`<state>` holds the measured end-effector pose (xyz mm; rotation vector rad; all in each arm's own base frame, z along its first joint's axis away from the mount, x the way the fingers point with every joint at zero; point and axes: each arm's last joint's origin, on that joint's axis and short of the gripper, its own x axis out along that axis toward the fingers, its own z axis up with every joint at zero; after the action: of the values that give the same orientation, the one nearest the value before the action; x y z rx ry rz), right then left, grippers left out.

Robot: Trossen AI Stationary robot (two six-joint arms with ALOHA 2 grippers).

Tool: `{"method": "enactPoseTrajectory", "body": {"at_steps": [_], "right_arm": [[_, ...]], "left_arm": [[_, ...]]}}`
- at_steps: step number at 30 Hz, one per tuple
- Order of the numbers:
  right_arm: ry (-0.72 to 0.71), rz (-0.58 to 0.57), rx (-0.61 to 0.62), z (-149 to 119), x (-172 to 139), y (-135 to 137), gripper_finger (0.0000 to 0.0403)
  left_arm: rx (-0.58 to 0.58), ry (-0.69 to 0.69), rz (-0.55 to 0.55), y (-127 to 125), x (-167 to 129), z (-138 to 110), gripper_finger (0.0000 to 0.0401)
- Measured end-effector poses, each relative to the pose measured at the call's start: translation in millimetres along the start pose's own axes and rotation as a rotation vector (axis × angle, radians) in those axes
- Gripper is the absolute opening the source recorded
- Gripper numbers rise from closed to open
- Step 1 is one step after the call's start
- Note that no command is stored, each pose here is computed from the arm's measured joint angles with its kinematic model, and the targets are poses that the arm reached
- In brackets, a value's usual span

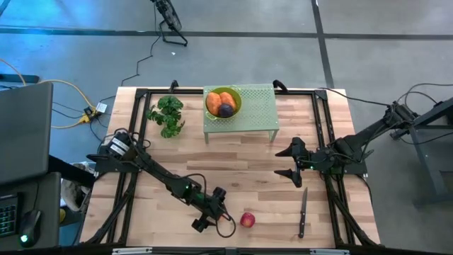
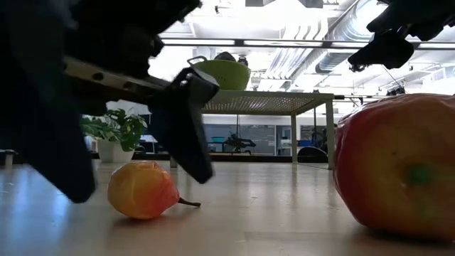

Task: Pick & Place Fruit
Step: Put the orange pear into the green strainer bowl on the shelf

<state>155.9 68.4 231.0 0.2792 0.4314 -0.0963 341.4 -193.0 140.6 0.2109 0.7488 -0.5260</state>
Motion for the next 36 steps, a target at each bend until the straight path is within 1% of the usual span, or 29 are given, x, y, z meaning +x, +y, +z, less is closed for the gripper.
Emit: {"method": "enactPoseTrajectory", "body": {"at_steps": [2,8,11,14,21,25,29,36], "right_arm": [[0.000,0.000,0.000,0.0,0.0,0.0,0.0334],[0.001,0.000,-0.001,-0.1,0.1,0.0,0.0334],[0.001,-0.001,-0.001,-0.1,0.1,0.0,0.0334],[0.001,0.000,-0.001,-0.1,0.1,0.0,0.0334],[0.001,0.000,-0.001,-0.1,0.1,0.0,0.0334],[0.001,0.000,-0.001,-0.1,0.1,0.0,0.0334],[0.001,0.000,-0.001,-0.1,0.1,0.0,0.0334],[0.001,0.000,0.000,-0.1,0.1,0.0,0.0334]], "left_arm": [[-0.013,0.025,-0.001,1.8,3.7,-4.2,0.0342],[-0.043,0.015,-0.030,5.1,6.8,-5.2,0.0342],[-0.045,0.015,-0.032,5.8,6.8,-5.2,0.0331],[-0.045,0.012,-0.031,5.8,6.8,-4.9,0.0306],[-0.050,0.013,-0.030,6.0,6.9,-5.1,0.0224],[-0.050,0.014,-0.033,5.1,7.0,-5.2,0.0187],[-0.050,0.018,-0.034,4.9,7.0,-5.6,0.0162],[-0.074,0.034,-0.036,4.7,6.7,-6.9,0.0138]]}}
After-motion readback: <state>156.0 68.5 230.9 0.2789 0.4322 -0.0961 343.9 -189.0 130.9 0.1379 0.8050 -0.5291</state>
